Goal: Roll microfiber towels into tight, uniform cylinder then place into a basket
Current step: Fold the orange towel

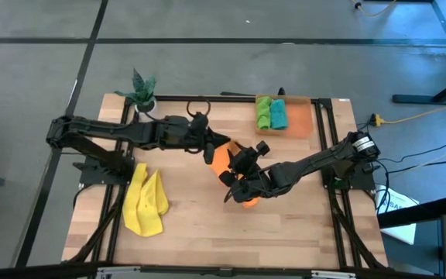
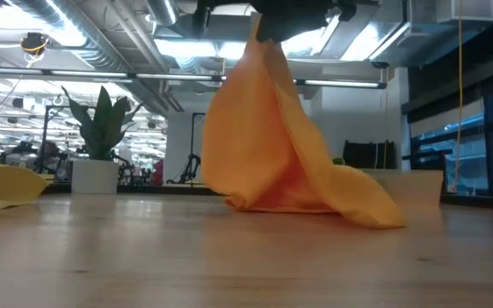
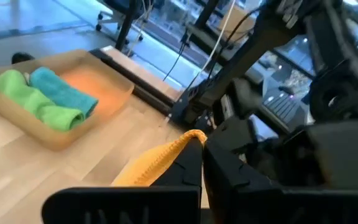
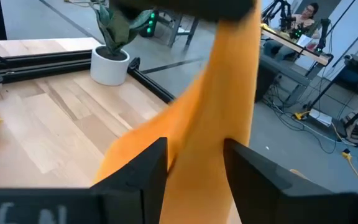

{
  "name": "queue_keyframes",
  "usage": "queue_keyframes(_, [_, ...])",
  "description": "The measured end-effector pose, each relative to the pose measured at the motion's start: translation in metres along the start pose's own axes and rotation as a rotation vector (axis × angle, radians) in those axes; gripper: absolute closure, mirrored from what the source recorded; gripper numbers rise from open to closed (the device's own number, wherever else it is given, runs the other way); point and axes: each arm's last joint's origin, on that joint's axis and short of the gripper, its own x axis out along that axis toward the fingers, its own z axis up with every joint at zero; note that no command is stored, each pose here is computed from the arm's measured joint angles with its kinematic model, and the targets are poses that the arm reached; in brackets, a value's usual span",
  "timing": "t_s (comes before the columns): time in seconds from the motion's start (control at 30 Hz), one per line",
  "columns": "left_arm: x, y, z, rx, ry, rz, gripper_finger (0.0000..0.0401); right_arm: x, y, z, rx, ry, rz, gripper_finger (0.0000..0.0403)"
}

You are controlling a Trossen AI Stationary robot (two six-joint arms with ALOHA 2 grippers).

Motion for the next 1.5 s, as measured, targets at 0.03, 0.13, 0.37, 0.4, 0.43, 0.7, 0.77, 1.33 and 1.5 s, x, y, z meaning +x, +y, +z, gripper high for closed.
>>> queue_keyframes(0.03, [-0.003,0.000,0.003,-0.003,-0.012,-0.003,0.0401,0.000,0.000,0.000,-0.002,0.001,0.000,0.0244])
queue_keyframes(0.13, [-0.012,-0.002,0.010,-0.009,-0.044,-0.013,0.0401,0.000,0.000,0.000,-0.003,0.001,0.000,0.0244])
queue_keyframes(0.37, [-0.032,-0.005,0.024,0.003,-0.128,0.004,0.0401,0.000,0.000,-0.001,-0.006,0.003,0.002,0.0244])
queue_keyframes(0.4, [-0.034,-0.005,0.025,0.005,-0.137,0.013,0.0401,-0.001,0.000,-0.001,-0.007,0.005,0.007,0.0244])
queue_keyframes(0.43, [-0.036,-0.005,0.026,0.014,-0.149,0.022,0.0401,-0.001,0.000,-0.001,-0.006,0.005,0.009,0.0244])
queue_keyframes(0.7, [-0.056,-0.006,0.038,0.037,-0.240,0.063,0.0401,-0.004,0.003,-0.003,-0.009,0.052,0.090,0.0244])
queue_keyframes(0.77, [-0.061,-0.007,0.041,0.053,-0.258,0.063,0.0401,-0.004,0.004,-0.005,-0.030,0.087,0.132,0.0244])
queue_keyframes(1.33, [-0.075,-0.008,0.049,0.066,-0.309,0.070,0.0401,0.000,0.025,0.000,0.111,0.063,0.267,0.0244])
queue_keyframes(1.5, [-0.075,-0.008,0.050,0.081,-0.326,0.085,0.0401,0.012,0.053,-0.015,0.000,-0.002,0.297,0.0244])
